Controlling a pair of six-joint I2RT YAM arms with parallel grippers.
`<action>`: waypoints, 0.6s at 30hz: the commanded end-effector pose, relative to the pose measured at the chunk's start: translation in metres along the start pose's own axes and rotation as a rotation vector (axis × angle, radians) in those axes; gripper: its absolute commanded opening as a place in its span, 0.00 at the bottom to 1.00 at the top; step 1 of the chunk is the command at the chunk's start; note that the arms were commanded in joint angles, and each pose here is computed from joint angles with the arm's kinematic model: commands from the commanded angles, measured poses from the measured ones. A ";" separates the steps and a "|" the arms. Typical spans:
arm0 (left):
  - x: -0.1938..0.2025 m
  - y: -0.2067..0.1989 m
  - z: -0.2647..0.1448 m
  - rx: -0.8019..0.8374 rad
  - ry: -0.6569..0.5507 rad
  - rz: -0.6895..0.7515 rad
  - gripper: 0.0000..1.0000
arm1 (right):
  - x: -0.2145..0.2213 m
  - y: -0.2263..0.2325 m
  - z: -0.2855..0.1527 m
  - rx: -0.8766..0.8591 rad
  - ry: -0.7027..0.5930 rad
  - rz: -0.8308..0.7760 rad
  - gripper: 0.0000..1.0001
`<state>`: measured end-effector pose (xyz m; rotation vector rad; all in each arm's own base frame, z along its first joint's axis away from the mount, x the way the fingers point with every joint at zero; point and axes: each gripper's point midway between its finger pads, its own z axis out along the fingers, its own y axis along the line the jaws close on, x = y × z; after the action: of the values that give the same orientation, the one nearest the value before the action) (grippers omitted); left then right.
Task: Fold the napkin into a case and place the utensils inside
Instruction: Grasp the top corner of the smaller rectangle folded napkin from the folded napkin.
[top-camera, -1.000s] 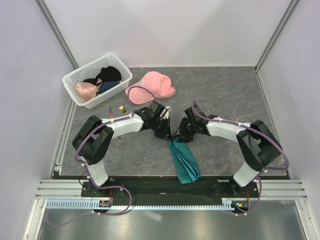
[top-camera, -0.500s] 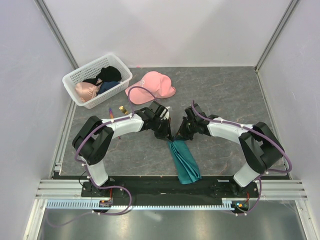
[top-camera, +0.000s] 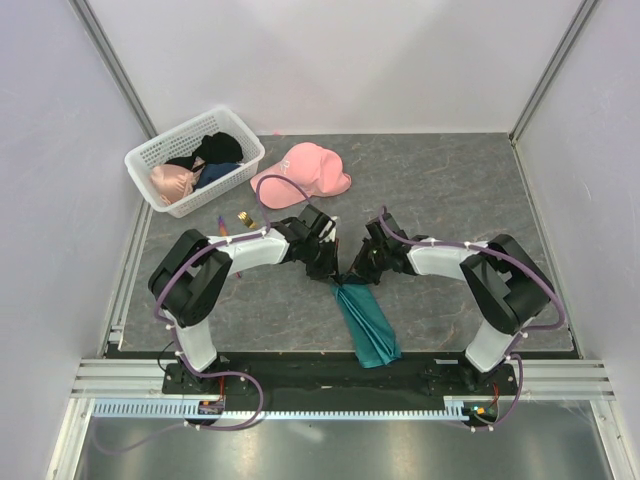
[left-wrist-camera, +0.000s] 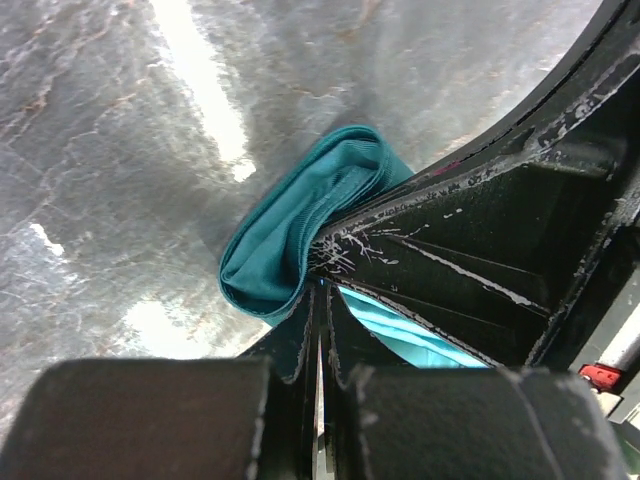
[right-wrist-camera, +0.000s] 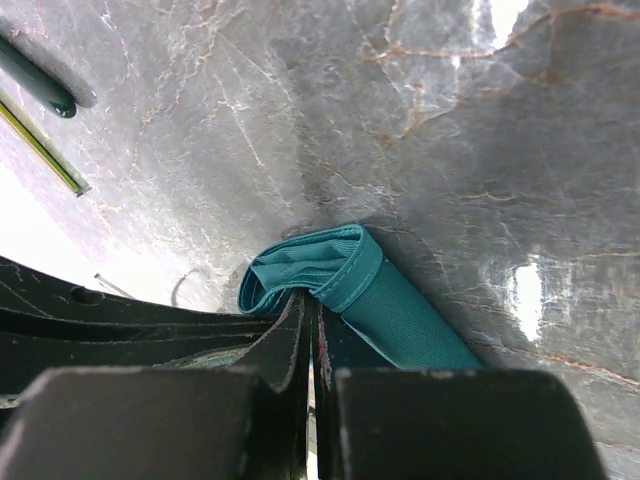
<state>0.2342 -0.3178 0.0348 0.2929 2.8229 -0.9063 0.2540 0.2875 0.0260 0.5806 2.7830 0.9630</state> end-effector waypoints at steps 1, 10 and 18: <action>-0.010 -0.016 -0.001 0.059 -0.027 0.011 0.02 | -0.008 0.011 -0.006 -0.036 -0.025 0.007 0.06; -0.010 -0.018 -0.007 0.066 -0.040 0.017 0.02 | -0.003 -0.006 -0.041 0.027 -0.036 -0.077 0.36; -0.009 -0.016 -0.004 0.058 -0.030 0.019 0.02 | -0.002 -0.018 -0.035 0.053 -0.025 -0.081 0.02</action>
<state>0.2359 -0.3205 0.0350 0.2983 2.8106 -0.9207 0.2441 0.2602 0.0512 0.4887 2.7753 0.9035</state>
